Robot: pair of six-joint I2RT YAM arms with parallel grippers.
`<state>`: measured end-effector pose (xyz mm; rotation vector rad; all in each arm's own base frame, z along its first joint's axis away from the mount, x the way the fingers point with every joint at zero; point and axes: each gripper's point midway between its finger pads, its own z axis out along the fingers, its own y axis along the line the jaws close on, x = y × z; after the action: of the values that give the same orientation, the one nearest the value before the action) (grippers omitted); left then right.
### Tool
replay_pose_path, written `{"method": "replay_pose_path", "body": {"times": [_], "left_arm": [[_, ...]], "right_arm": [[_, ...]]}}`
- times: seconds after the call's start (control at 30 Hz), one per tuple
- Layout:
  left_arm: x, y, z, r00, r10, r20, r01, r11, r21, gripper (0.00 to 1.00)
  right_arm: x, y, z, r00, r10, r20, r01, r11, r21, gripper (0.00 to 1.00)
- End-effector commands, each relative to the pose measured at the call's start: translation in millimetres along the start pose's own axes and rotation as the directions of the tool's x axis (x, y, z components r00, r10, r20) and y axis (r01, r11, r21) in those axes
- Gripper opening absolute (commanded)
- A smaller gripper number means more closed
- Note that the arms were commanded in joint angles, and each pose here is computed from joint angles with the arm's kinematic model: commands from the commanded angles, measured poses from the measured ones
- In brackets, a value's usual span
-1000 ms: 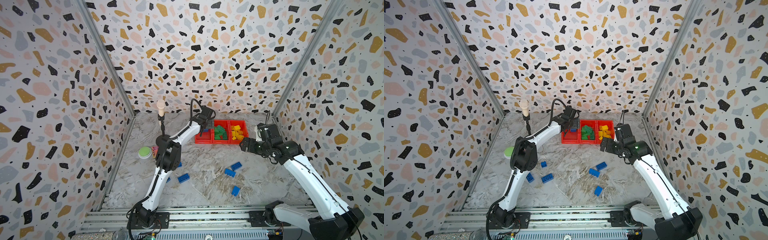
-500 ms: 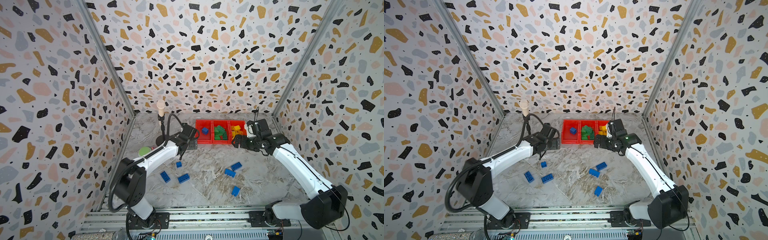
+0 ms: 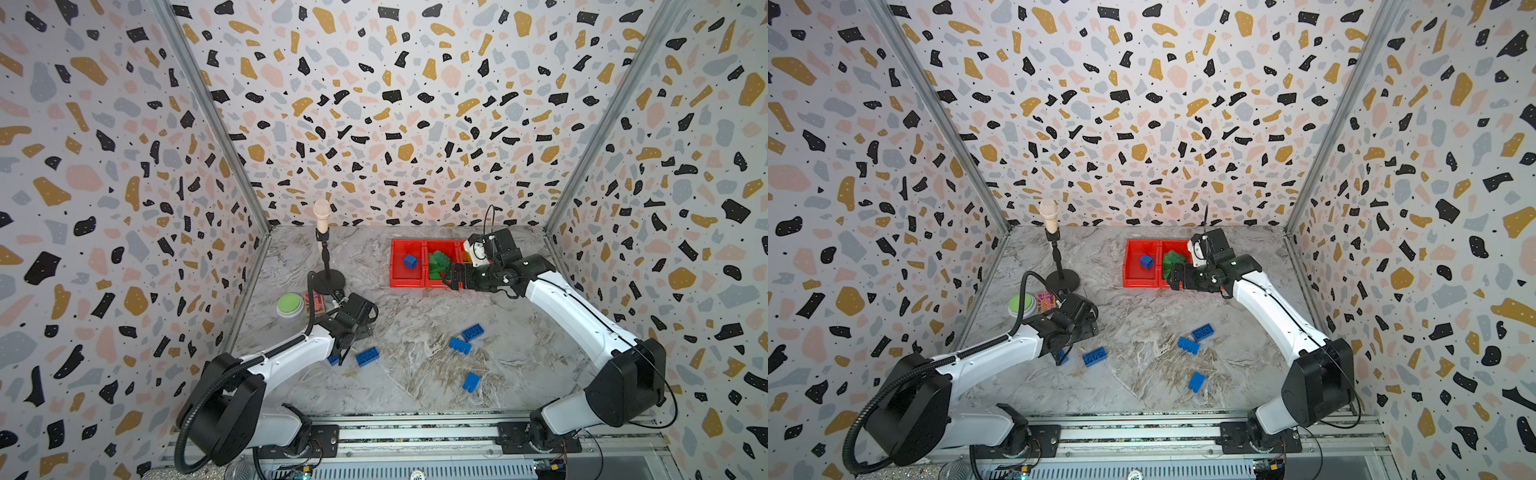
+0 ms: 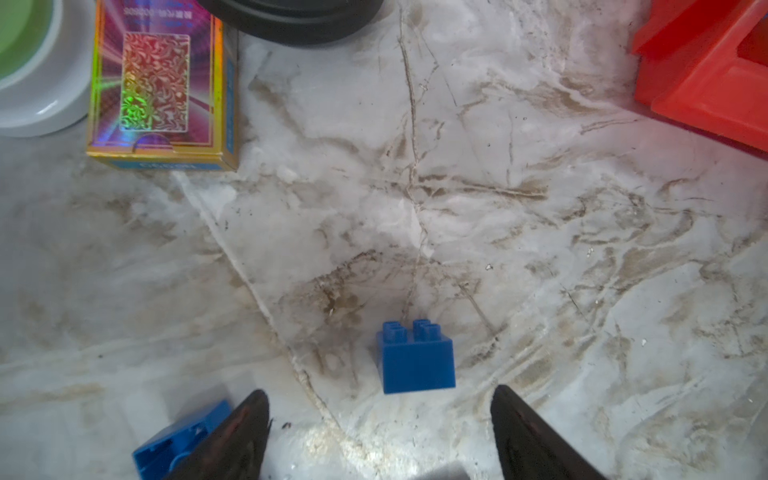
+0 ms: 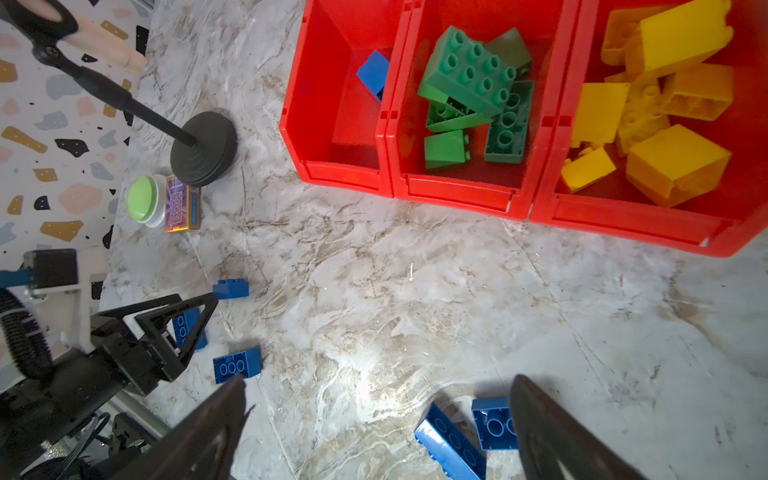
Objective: Sort the legos into containers by color
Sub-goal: 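Lower the left gripper onto a small blue 2x2 brick and grasp it, then carry the blue brick with the left gripper and drop it into the empty bin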
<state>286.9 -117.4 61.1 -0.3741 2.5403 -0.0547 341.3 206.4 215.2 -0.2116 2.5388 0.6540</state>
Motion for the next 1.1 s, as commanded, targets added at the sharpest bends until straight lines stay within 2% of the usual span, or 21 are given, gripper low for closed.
{"method": "replay_pose_path", "body": {"times": [0.0, 0.23, 0.27, 0.4, 0.5, 0.57, 0.73, 0.87, 1.07], "left_arm": [[-17, -11, 3, 0.998, -0.033, 0.053, 0.032, 0.999, 0.016, 0.84], [-10, -20, 29, 1.000, 0.022, 0.007, -0.022, 1.000, -0.011, 0.78], [-10, -21, 32, 1.000, 0.026, 0.006, -0.026, 1.000, -0.013, 0.74], [-10, -25, 41, 0.998, 0.057, -0.011, -0.057, 0.998, -0.027, 0.43], [-16, -32, 44, 0.995, 0.092, -0.027, -0.093, 0.995, -0.041, 0.30], [-26, -40, 41, 0.993, 0.116, -0.026, -0.117, 0.992, -0.045, 0.25], [-78, -86, 20, 0.985, 0.165, 0.045, -0.166, 0.986, 0.007, 0.24], [-126, -137, 10, 0.975, 0.186, 0.125, -0.196, 0.978, 0.075, 0.25], [-173, -206, 33, 0.960, 0.198, 0.199, -0.229, 0.962, 0.151, 0.27]], "right_arm": [[-4, 7, -14, 0.999, -0.025, 0.027, 0.026, 1.000, -0.015, 0.99], [6, -2, -25, 0.999, -0.018, 0.030, 0.017, 0.999, 0.032, 0.99], [7, -3, -27, 0.999, -0.016, 0.033, 0.015, 0.999, 0.038, 0.99], [12, -7, -34, 0.999, -0.002, 0.038, 0.000, 0.998, 0.057, 0.99], [15, -9, -39, 0.999, 0.010, 0.048, -0.013, 0.998, 0.068, 0.99], [15, -11, -43, 0.998, 0.017, 0.059, -0.021, 0.997, 0.073, 0.99], [16, -14, -51, 0.996, 0.040, 0.079, -0.047, 0.995, 0.092, 0.99], [17, -18, -56, 0.994, 0.055, 0.095, -0.065, 0.992, 0.108, 0.99], [18, -24, -63, 0.990, 0.081, 0.113, -0.096, 0.986, 0.134, 0.99]]}}
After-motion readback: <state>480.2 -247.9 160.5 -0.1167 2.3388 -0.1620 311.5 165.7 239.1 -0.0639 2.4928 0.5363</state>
